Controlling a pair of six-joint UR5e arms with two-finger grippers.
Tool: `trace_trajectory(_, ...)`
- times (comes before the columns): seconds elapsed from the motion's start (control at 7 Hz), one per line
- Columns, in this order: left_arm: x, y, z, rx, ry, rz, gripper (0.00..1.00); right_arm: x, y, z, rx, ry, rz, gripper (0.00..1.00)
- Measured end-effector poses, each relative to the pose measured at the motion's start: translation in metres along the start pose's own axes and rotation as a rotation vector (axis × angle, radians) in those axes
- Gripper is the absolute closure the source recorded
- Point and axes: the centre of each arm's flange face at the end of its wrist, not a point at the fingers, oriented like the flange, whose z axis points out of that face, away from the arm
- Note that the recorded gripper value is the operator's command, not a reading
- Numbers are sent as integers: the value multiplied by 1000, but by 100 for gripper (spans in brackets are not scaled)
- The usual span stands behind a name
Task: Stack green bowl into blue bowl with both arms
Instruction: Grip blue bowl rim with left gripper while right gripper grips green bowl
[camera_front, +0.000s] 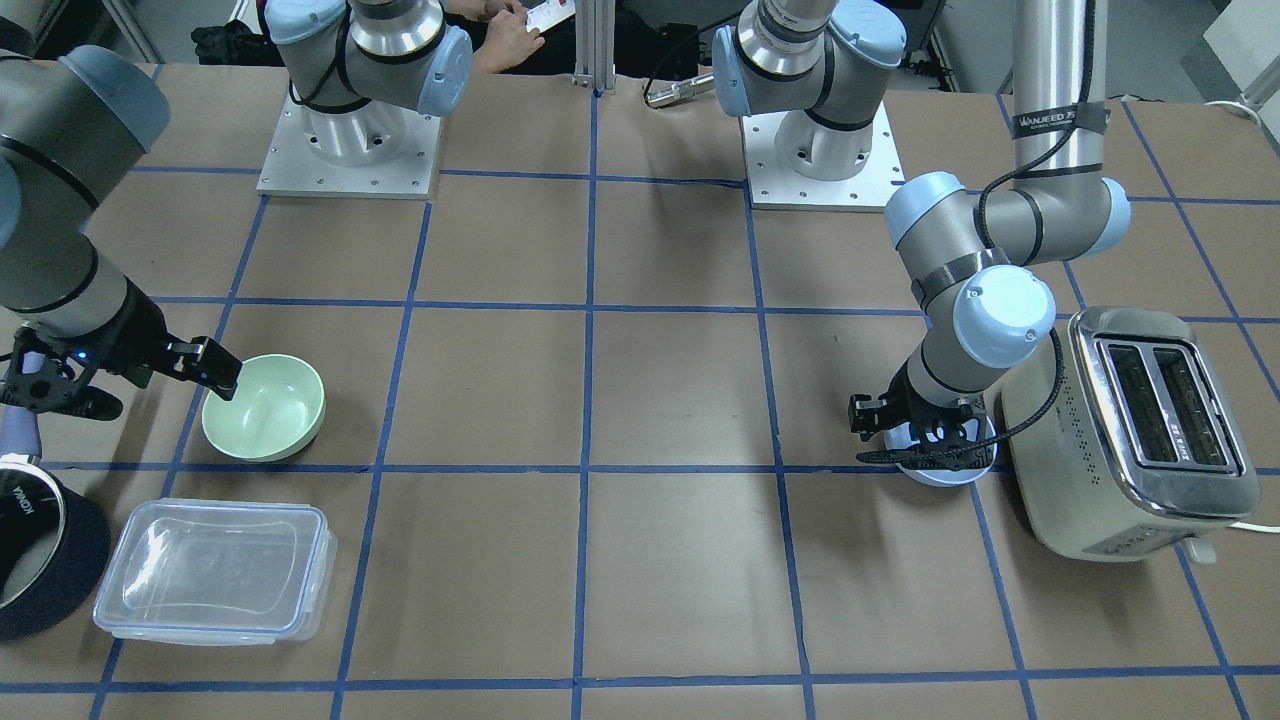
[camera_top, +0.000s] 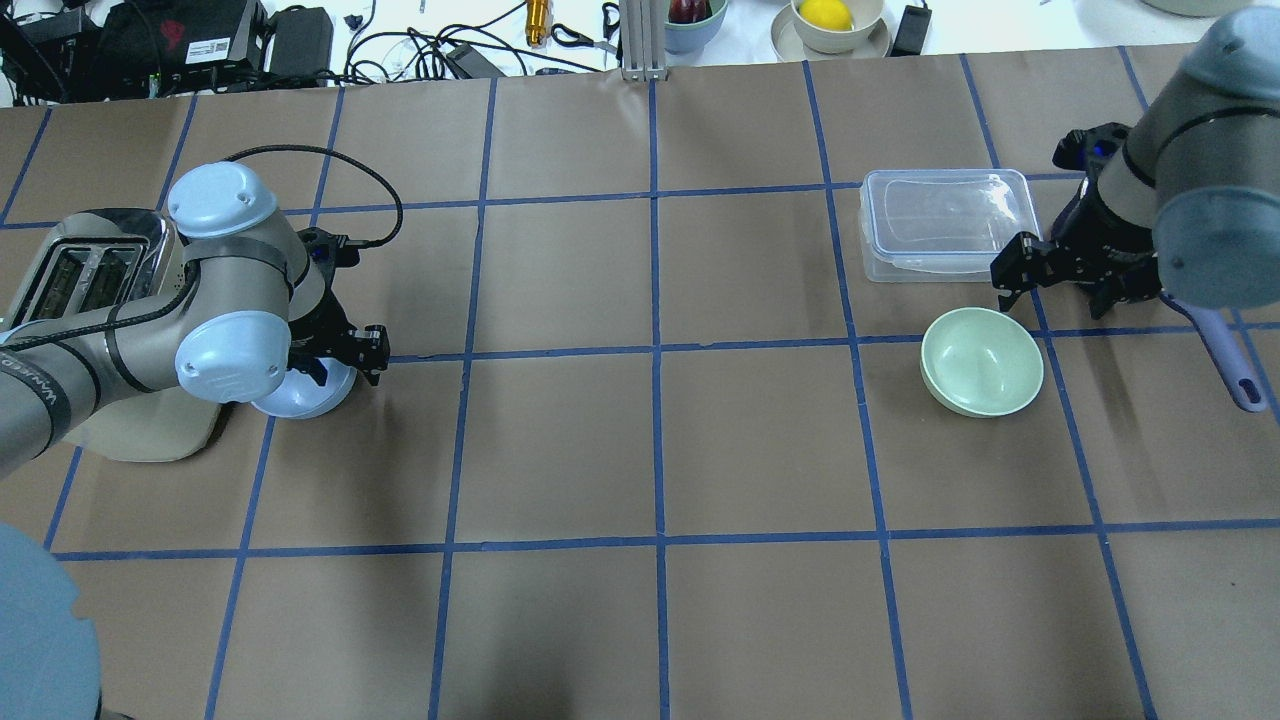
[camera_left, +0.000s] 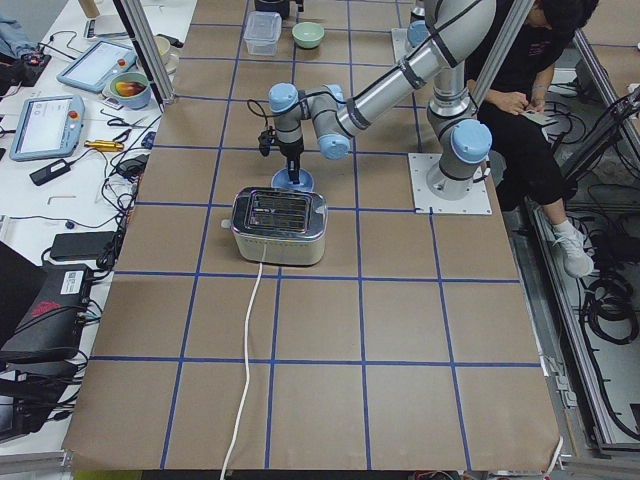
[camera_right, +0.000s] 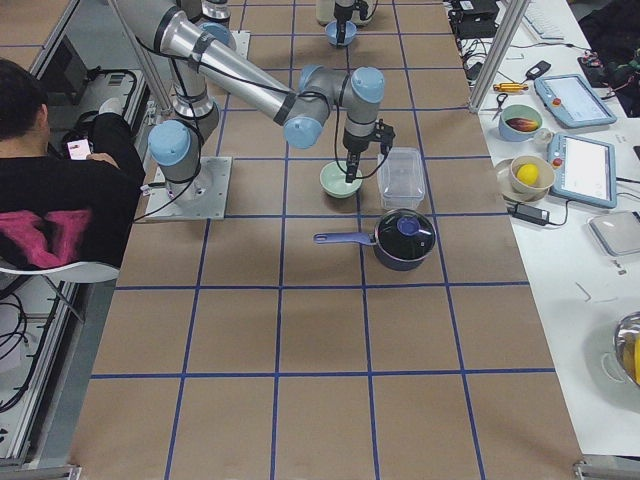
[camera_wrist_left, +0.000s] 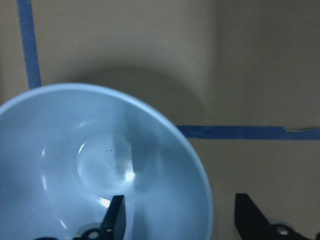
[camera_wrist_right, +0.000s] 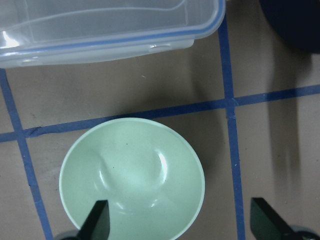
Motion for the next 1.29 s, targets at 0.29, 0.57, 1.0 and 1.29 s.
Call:
trace_trajectory(0.29,12,-2,-5,17,-8,24,100,18,-2,36,-35,-17,8,0)
trace_trajectory(0.57,71,-13,-36,77,-24,48,100,32,-8,62,-59,-32,25,21)
trace_trajectory(1.0,246,-9,-81,138,13,-54,100,34,-12,84,-92,-43,24,100)
trace_trajectory(1.29,336,10,-76,145,34,-115,100,34,-11,84,-98,-47,23,100)
